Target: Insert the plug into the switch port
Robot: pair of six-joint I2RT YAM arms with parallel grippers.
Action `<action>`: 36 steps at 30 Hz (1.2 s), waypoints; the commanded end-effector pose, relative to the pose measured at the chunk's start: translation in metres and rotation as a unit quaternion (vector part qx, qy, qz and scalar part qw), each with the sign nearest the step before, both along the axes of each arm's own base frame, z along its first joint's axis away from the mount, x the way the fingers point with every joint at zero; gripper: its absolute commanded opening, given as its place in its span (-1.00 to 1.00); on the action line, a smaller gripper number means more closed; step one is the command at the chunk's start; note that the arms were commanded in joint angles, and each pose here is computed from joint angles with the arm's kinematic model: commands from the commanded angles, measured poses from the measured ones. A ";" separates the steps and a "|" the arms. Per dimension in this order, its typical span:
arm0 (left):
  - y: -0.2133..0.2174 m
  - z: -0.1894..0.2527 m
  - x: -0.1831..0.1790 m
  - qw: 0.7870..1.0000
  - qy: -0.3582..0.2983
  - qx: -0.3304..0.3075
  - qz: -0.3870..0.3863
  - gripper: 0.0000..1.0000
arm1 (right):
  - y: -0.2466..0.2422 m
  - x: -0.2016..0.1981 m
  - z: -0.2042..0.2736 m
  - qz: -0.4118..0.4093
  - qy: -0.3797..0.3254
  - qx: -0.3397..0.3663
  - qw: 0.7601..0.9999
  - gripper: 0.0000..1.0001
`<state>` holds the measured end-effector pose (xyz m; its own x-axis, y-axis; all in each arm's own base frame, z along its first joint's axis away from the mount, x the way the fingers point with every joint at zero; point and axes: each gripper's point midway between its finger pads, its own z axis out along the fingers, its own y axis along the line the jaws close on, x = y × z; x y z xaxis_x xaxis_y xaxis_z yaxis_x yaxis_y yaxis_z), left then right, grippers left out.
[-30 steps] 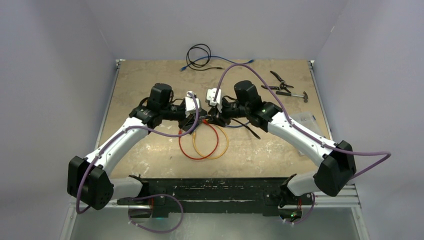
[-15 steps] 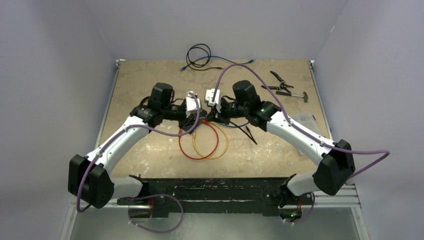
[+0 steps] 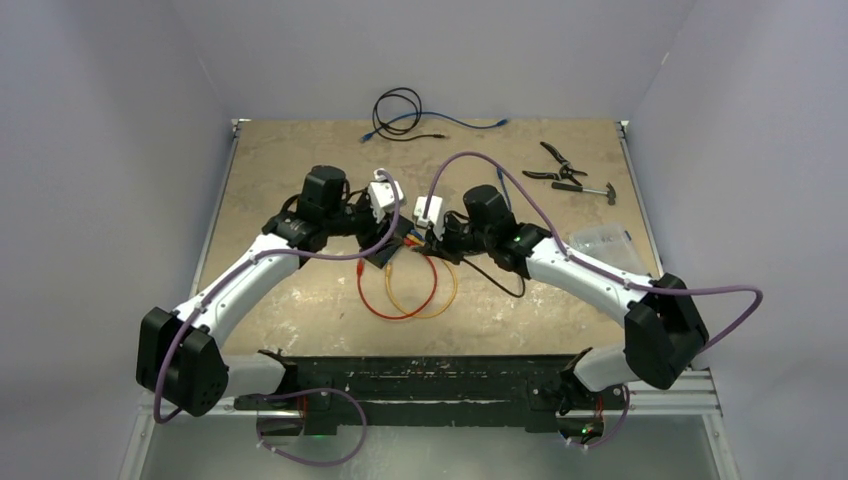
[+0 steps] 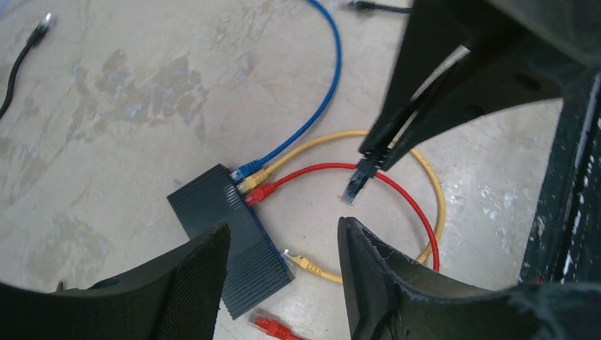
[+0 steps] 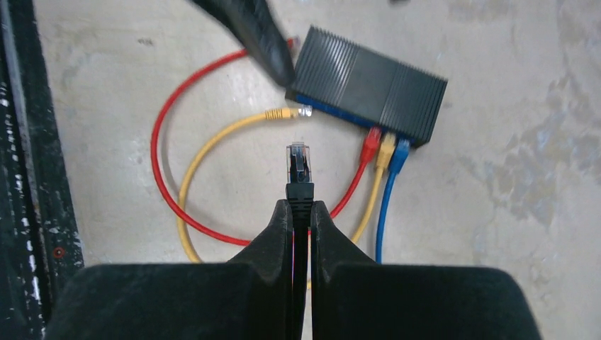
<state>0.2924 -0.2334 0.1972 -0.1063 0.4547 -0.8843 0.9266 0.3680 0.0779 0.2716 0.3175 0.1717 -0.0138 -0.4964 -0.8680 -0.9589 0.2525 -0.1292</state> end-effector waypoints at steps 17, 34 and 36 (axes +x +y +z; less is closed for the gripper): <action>0.046 -0.053 0.099 0.928 0.127 -0.061 0.344 0.26 | 0.005 0.018 -0.063 -0.115 0.025 0.078 0.990 -1.00; 0.028 -0.107 0.121 0.916 0.240 -0.077 0.313 0.62 | 0.022 0.028 -0.105 -0.186 -0.004 0.120 0.975 -1.00; 0.027 -0.114 0.119 0.915 0.250 -0.072 0.309 0.59 | 0.024 0.028 -0.109 -0.190 -0.008 0.126 0.974 -1.00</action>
<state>0.4007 -0.1917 0.0706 -0.7292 0.0684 -0.6809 0.4036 0.8465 -0.3472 0.2859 0.3323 0.0406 -0.2112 -0.3376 -0.9173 -0.8277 0.5609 -0.0158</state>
